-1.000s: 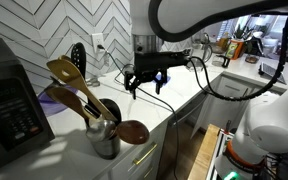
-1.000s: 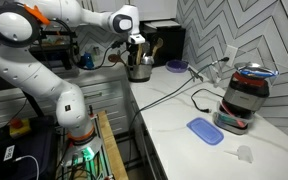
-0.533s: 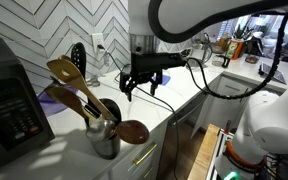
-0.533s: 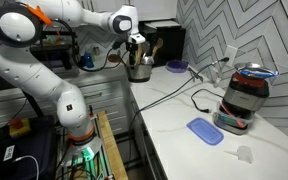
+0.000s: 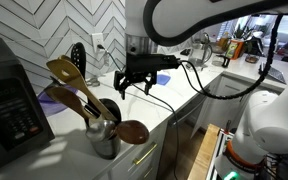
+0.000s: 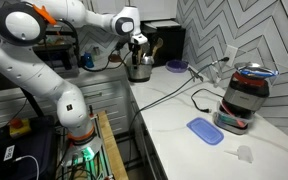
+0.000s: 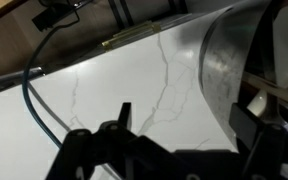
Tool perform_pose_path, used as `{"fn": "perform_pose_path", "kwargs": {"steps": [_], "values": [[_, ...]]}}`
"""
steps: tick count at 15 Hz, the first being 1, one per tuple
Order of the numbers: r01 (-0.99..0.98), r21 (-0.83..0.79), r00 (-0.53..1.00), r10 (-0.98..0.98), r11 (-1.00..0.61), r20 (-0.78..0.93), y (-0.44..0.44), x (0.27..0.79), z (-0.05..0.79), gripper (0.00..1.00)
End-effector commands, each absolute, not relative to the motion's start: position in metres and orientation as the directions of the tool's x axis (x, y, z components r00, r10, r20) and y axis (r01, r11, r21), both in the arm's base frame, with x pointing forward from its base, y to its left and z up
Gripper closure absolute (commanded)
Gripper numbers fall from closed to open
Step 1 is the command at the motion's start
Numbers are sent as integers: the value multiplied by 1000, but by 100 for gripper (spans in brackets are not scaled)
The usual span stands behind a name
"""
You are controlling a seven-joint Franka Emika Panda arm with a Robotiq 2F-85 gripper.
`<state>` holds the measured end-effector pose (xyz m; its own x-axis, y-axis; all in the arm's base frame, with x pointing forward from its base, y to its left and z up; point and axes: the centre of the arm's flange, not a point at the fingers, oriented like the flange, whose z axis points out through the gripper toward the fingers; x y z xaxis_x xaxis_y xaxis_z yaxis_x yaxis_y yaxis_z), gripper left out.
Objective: Move the silver cutlery holder to the right.
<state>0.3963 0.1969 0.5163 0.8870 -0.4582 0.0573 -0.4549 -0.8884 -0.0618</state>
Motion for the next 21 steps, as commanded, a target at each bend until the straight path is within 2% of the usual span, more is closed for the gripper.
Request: {"fn": "perform_pose_path", "kwargs": {"steps": [1,4,6,8,9,21], "values": [[-366,-153,911,-387,-918,142,208,412,515,0],[-293,-189,930,-325,-937,171,215,430,513,0],[-262,-194,951,-287,-946,118,215,436,507,0],[-269,-172,959,-280,-947,40,212,433,508,0],[-280,-172,947,-301,-945,110,214,430,504,0],[-301,-152,948,-313,-941,60,216,434,502,0]]}}
